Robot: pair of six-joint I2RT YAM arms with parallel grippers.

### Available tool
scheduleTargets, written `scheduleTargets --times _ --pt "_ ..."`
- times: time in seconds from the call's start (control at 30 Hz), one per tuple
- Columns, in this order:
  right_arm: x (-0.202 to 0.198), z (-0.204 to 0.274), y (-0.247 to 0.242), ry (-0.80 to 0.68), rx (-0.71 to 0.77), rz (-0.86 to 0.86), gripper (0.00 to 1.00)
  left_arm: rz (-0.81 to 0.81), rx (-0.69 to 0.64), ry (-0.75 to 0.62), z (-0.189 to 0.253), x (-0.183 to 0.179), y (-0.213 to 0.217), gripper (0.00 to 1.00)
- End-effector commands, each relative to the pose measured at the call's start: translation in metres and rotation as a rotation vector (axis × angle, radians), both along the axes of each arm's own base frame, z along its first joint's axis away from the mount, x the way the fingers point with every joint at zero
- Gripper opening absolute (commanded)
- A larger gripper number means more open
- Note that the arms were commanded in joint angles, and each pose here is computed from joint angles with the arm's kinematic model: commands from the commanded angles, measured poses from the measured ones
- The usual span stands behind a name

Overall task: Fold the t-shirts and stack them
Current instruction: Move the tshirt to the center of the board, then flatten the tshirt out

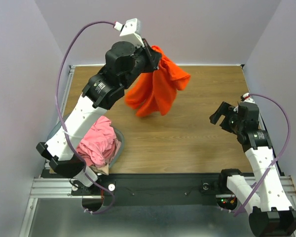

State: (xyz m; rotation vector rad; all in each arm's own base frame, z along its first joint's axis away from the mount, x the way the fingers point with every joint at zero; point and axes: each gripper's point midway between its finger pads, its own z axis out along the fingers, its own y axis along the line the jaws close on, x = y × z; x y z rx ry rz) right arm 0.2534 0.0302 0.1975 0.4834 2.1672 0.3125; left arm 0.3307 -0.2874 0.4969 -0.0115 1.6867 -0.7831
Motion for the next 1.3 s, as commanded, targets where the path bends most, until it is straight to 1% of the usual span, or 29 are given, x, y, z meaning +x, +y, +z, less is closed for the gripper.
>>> scheduleTargets --times 0.0,0.1,0.13,0.17,0.2,0.23,0.27,0.3,0.33,0.37,0.4,0.43,0.47,0.5,0.53,0.6,0.7,0.73,0.77,0.8,0.87,0.9,0.93,1.0,1.03,1.13,1.2,1.23,1.27 --pt "0.010 0.034 -0.005 -0.106 -0.009 -0.026 1.00 0.001 -0.147 -0.217 0.086 -0.015 0.009 0.00" --pt "0.009 0.036 -0.011 -0.116 -0.030 -0.058 1.00 -0.052 -0.163 -0.238 0.083 -0.018 -0.002 0.00" --pt "0.008 0.037 -0.014 -0.121 -0.034 -0.069 1.00 -0.057 -0.157 -0.232 0.076 -0.017 -0.004 0.00" --pt "0.008 0.037 -0.013 -0.124 -0.032 -0.067 1.00 -0.035 -0.166 -0.225 0.074 -0.018 0.002 0.00" --pt "0.007 0.038 -0.013 -0.127 -0.029 -0.071 1.00 0.000 -0.127 -0.170 0.044 -0.008 0.000 0.00" --pt "0.005 0.040 -0.013 -0.136 -0.024 -0.072 1.00 0.102 -0.111 -0.131 0.025 0.004 0.014 0.00" --pt "0.003 0.041 -0.010 -0.138 -0.010 -0.063 1.00 0.159 -0.092 -0.096 0.005 0.010 0.021 0.12" --pt "0.000 0.041 -0.008 -0.134 -0.002 -0.057 1.00 0.204 -0.035 -0.020 -0.043 0.017 0.024 0.29" --pt "-0.005 0.046 -0.006 -0.150 0.006 -0.049 1.00 0.259 -0.002 0.021 -0.068 0.026 0.036 0.45" --pt "-0.008 0.048 0.000 -0.154 0.022 -0.016 1.00 0.330 0.022 0.074 -0.096 0.035 0.049 0.89" --pt "-0.012 0.051 0.002 -0.161 0.027 -0.006 1.00 0.371 0.058 0.168 -0.144 0.043 0.058 0.98" --pt "-0.016 0.051 0.003 -0.155 0.028 -0.001 1.00 0.398 0.095 0.237 -0.173 0.047 0.069 0.98" --pt "-0.019 0.054 0.003 -0.168 0.029 0.005 1.00 0.431 0.109 0.305 -0.198 0.060 0.091 0.98" --pt "-0.020 0.054 0.003 -0.166 0.027 0.005 1.00 0.437 0.148 0.384 -0.232 0.063 0.100 0.98" --pt "-0.021 0.051 0.003 -0.159 0.026 0.002 1.00 0.439 0.163 0.459 -0.254 0.061 0.108 0.98" --pt "-0.019 0.039 0.003 -0.121 0.035 -0.008 1.00 0.474 0.203 0.519 -0.284 0.057 0.124 0.98" --pt "-0.014 0.013 0.003 -0.029 0.041 -0.012 1.00 0.412 0.192 0.535 -0.297 0.045 0.117 0.98" --pt "-0.012 0.007 0.001 -0.009 0.032 -0.027 1.00 0.366 0.181 0.560 -0.312 0.036 0.110 0.98" --pt "-0.010 -0.004 -0.002 0.031 0.039 -0.057 1.00 0.341 0.165 0.557 -0.313 0.028 0.105 0.98" --pt "-0.007 -0.007 -0.002 0.036 0.042 -0.067 1.00 0.325 0.170 0.577 -0.330 0.019 0.102 0.98" --pt "-0.002 -0.016 -0.011 0.058 0.021 -0.118 1.00 0.310 0.156 0.614 -0.345 0.004 0.094 0.98" --pt "0.000 -0.020 -0.013 0.066 0.017 -0.130 1.00 0.298 0.171 0.646 -0.361 -0.009 0.092 0.98" --pt "0.004 -0.029 -0.015 0.084 0.009 -0.141 1.00 0.259 0.181 0.661 -0.368 -0.024 0.076 0.98" --pt "0.008 -0.035 -0.020 0.101 -0.009 -0.170 1.00 0.216 0.215 0.705 -0.388 -0.049 0.064 0.99" --pt "0.009 -0.044 -0.024 0.132 -0.022 -0.193 1.00 0.147 0.229 0.721 -0.394 -0.067 0.048 0.98" --pt "0.009 -0.059 -0.049 0.171 -0.086 -0.345 1.00 0.080 0.280 0.781 -0.416 -0.106 0.037 0.98" --pt "0.009 -0.064 -0.052 0.182 -0.081 -0.378 1.00 0.051 0.298 0.803 -0.425 -0.127 0.034 0.98" --pt "0.012 -0.065 -0.052 0.175 -0.072 -0.387 1.00 0.038 0.283 0.819 -0.426 -0.138 0.029 0.98" --pt "0.014 -0.066 -0.049 0.175 -0.057 -0.383 1.00 -0.011 0.293 0.825 -0.427 -0.155 0.020 0.98"
